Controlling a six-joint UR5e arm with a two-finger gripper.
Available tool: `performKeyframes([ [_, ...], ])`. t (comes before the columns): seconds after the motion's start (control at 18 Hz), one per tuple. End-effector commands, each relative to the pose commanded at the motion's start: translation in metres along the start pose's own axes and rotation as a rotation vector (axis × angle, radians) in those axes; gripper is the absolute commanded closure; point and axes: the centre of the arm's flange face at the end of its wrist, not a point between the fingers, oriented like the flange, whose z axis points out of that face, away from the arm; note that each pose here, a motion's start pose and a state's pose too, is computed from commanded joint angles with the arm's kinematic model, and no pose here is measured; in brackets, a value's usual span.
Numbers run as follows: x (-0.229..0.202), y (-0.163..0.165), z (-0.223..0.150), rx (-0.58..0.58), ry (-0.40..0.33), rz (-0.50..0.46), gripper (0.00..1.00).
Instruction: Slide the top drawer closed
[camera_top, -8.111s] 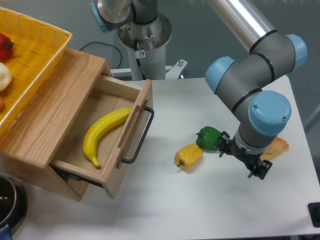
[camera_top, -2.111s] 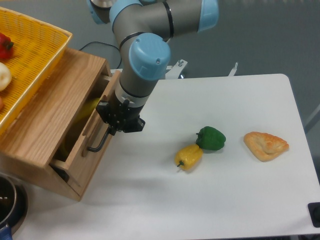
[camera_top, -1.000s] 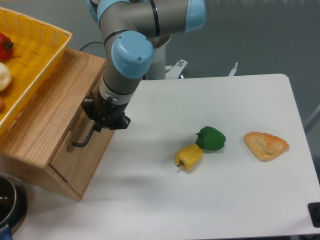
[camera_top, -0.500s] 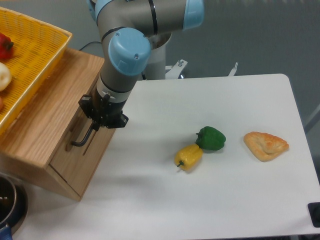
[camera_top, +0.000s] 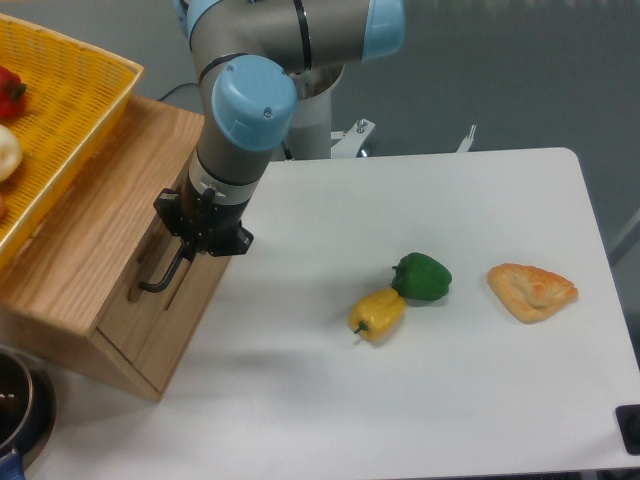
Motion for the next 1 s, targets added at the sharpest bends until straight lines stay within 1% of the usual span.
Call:
performKeyframes([
  [0.11, -0.004, 0.001, -0.003, 0.006, -0.004, -0.005, 0.99],
  [0.28, -0.019, 0.003, -0.011, 0.020, -0.021, -0.017, 0.93],
  [0.39, -0.040, 0.009, -0.022, 0.040, -0.038, -0.037, 0.89],
  [0.5, -0.066, 0.016, -0.038, 0.081, -0.075, -0.066, 0.87],
  [0.67, -0.099, 0.026, -0.058, 0.141, -0.128, -0.093, 0.79],
  [0.78, -0.122, 0.035, -0.065, 0.156, -0.150, -0.066, 0.75],
  [0.89, -0.153, 0.047, -0.064, 0.142, -0.163, -0.033, 0.67],
  [0.94, -0.168, 0.054, -0.062, 0.108, -0.192, -0.009, 0.62],
  [1.0, -0.182, 0.061, -0.060, 0.062, -0.234, 0.017, 0.60],
])
